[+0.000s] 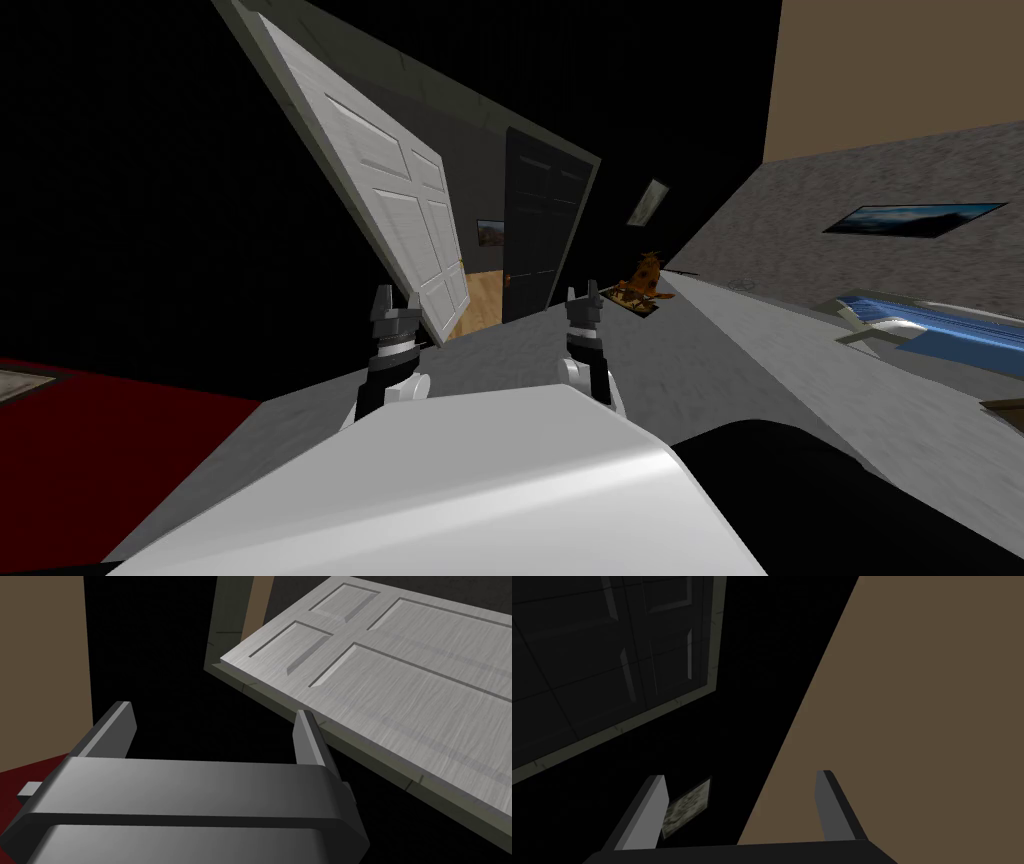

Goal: Push the door open

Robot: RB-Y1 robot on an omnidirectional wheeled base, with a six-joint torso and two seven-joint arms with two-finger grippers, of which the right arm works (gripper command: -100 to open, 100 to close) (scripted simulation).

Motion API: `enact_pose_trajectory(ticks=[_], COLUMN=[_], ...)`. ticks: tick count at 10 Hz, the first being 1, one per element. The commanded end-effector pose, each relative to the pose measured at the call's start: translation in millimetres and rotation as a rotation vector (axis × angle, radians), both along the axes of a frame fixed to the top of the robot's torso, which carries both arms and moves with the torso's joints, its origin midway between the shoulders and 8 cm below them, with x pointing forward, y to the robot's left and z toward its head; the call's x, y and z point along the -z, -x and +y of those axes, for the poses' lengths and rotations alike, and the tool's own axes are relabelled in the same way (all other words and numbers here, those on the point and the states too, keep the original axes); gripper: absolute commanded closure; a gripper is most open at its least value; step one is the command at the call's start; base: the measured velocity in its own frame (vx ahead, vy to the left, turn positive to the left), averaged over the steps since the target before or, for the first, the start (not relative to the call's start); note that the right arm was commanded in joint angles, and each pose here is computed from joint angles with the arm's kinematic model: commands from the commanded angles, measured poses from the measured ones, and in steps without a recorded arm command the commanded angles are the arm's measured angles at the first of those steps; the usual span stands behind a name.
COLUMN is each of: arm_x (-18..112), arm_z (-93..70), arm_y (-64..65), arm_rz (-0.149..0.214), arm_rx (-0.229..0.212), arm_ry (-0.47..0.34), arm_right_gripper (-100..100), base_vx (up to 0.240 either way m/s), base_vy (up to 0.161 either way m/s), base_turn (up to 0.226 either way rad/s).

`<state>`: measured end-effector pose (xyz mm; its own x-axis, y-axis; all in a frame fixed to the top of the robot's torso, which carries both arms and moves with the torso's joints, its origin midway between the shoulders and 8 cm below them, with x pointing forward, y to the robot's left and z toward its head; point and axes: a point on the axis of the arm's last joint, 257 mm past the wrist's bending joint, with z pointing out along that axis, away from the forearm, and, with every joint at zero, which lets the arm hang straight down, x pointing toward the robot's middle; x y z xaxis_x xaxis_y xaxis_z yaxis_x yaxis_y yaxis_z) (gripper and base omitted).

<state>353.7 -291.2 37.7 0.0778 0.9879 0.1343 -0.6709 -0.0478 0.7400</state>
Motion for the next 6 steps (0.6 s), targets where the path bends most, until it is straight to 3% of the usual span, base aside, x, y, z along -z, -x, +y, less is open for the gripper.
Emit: enact_pose_trajectory(ticks=[1, 6], arm_x=[9.7, 36.0], arm_z=[4.3, 16.1], arm_y=[-7.7, -27.3], arm_rz=[0.015, 0.056], arm_rx=[-0.015, -0.053], arm_ry=[0.003, 0.009], arm_right_gripper=[-100, -100], base_vx=[0.124, 0.121], base_vy=[0.077, -0.025], base_turn=[-0.025, -0.013])
